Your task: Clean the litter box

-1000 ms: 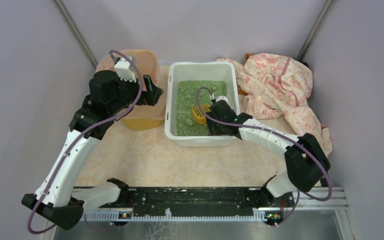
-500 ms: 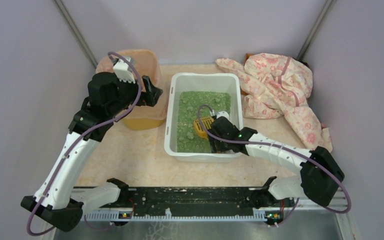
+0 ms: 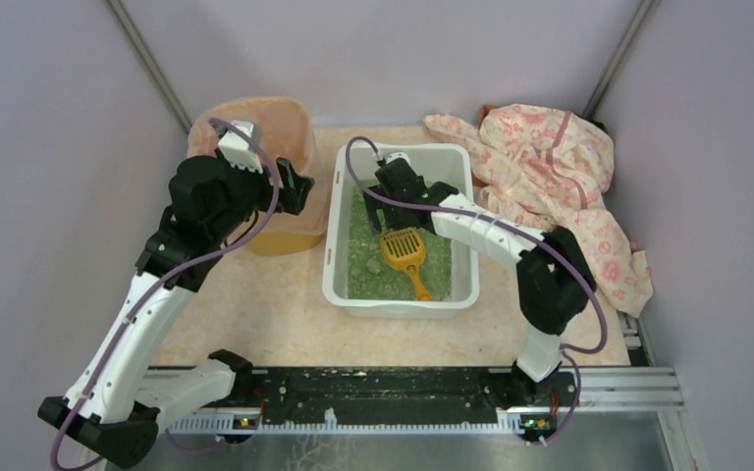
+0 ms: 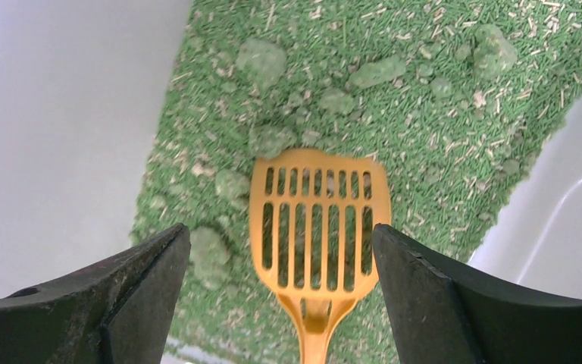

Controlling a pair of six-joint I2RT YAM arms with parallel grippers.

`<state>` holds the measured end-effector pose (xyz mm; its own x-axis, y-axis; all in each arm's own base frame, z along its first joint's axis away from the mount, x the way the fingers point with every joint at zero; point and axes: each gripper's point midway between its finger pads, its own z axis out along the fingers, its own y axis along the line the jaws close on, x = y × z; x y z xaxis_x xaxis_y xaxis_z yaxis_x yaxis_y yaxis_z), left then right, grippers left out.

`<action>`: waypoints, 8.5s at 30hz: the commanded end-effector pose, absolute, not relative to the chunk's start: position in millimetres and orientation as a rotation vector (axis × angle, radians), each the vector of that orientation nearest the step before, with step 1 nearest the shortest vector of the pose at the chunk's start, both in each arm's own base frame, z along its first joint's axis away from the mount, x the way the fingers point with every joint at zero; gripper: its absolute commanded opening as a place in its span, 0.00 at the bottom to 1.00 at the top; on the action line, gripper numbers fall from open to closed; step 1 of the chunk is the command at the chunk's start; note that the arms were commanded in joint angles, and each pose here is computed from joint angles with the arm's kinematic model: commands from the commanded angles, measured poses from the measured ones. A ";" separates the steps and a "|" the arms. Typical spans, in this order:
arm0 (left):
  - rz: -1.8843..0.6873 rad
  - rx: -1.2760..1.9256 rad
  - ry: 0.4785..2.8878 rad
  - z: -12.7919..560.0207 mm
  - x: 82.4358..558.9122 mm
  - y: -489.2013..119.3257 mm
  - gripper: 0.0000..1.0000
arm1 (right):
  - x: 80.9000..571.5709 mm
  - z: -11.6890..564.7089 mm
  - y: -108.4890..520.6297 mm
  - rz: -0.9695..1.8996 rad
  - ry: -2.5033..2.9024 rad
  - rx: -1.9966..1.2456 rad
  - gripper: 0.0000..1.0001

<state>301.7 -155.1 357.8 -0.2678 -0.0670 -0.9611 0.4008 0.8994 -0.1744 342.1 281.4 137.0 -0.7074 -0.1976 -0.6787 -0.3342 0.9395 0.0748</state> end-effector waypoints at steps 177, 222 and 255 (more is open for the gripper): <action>-1.378 0.544 2.011 342.9 299.8 -324.6 0.00 | 249.7 305.8 245.6 0.528 1.770 -0.734 0.58; -0.573 1.183 0.937 339.7 213.7 -326.2 0.00 | 299.1 326.9 252.5 1.482 1.958 0.275 0.84; -0.929 0.922 1.180 395.5 184.1 -330.8 0.78 | 321.9 345.8 258.5 1.446 1.821 0.189 0.00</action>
<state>194.2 -334.9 327.5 0.2242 0.0929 -0.9701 0.9197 0.3091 0.2422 322.7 257.5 320.6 -0.7434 0.5823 -0.3291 -0.1712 0.3101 0.9352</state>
